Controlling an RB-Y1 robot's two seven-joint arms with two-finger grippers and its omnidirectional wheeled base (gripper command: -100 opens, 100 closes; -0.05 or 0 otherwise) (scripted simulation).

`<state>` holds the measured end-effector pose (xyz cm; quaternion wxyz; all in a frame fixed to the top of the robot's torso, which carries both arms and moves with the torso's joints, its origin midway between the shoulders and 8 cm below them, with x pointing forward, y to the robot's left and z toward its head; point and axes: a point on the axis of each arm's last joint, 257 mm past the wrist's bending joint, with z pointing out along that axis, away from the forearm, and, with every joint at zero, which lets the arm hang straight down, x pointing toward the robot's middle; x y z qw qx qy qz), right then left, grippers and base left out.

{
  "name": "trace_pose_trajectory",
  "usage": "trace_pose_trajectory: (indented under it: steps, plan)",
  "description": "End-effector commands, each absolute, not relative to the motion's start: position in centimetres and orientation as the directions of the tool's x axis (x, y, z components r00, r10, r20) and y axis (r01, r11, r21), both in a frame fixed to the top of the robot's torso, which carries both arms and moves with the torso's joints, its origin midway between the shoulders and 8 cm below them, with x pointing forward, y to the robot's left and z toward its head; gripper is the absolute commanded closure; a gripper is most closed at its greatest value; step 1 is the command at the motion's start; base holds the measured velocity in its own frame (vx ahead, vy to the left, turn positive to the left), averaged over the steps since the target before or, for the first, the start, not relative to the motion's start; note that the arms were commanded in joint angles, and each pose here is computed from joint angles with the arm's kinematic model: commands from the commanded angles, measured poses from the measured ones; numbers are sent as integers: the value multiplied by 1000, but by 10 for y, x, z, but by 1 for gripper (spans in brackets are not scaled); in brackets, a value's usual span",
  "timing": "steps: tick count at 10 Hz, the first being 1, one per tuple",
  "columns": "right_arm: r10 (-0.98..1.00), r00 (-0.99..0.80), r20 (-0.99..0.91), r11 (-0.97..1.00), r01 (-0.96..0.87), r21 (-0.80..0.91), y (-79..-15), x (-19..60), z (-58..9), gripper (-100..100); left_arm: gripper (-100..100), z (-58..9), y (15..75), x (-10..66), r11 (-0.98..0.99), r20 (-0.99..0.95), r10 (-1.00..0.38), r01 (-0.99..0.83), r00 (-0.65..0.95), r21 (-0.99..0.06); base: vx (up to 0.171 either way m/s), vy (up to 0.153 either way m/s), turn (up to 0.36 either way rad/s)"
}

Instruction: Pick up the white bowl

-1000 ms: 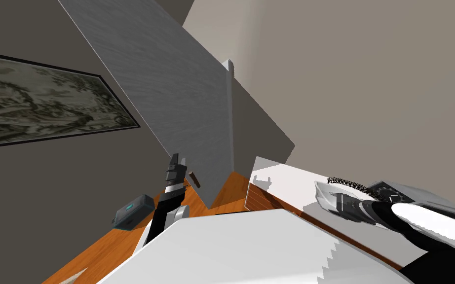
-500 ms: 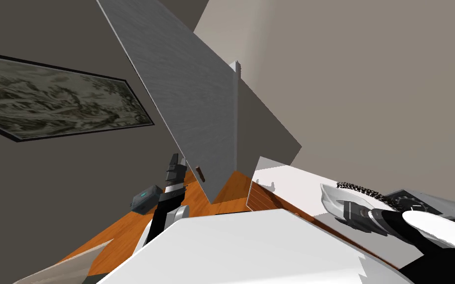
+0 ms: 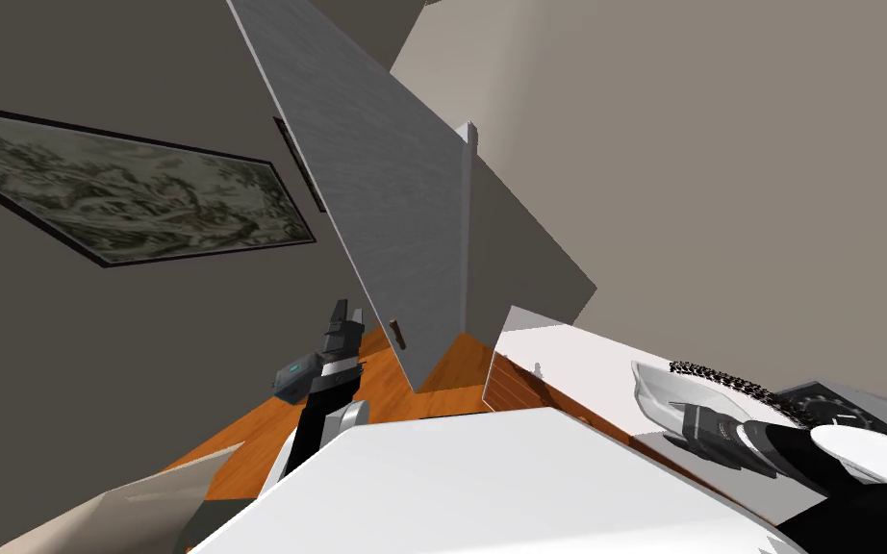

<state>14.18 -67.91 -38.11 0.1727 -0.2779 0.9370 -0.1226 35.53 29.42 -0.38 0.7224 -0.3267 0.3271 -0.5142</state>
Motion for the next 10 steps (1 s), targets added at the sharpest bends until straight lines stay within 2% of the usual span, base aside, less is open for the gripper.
trace_pose_trajectory:
  steps: [1, 4, 6, 8, 10]
  plan:
    - [-565, -788, -244, 815, -487, -314, -681, 135, -388, -100, 0, -4, 294, 355, 258, -137, -957, 529, 257, -808, -53, 26, 368]
    - [-505, -820, -268, 852, -426, -304, -690, 125, -389, -100, 0, -4, 294, 355, 258, -137, -957, 529, 257, -808, -42, 13, 40]
    - [-505, -829, -241, 851, -432, -298, -697, 109, -396, -100, 0, -4, 294, 355, 257, -136, -957, 529, 257, -808, -28, 29, 240]
    - [-460, -847, -267, 875, -382, -297, -703, 107, -393, -100, 0, -4, 294, 355, 258, -137, -957, 529, 257, -808, -9, -4, -16]
    - [-466, -849, -249, 872, -392, -295, -707, 97, -398, -100, 0, -4, 294, 355, 258, -136, -957, 529, 257, -808, -59, 25, 250]
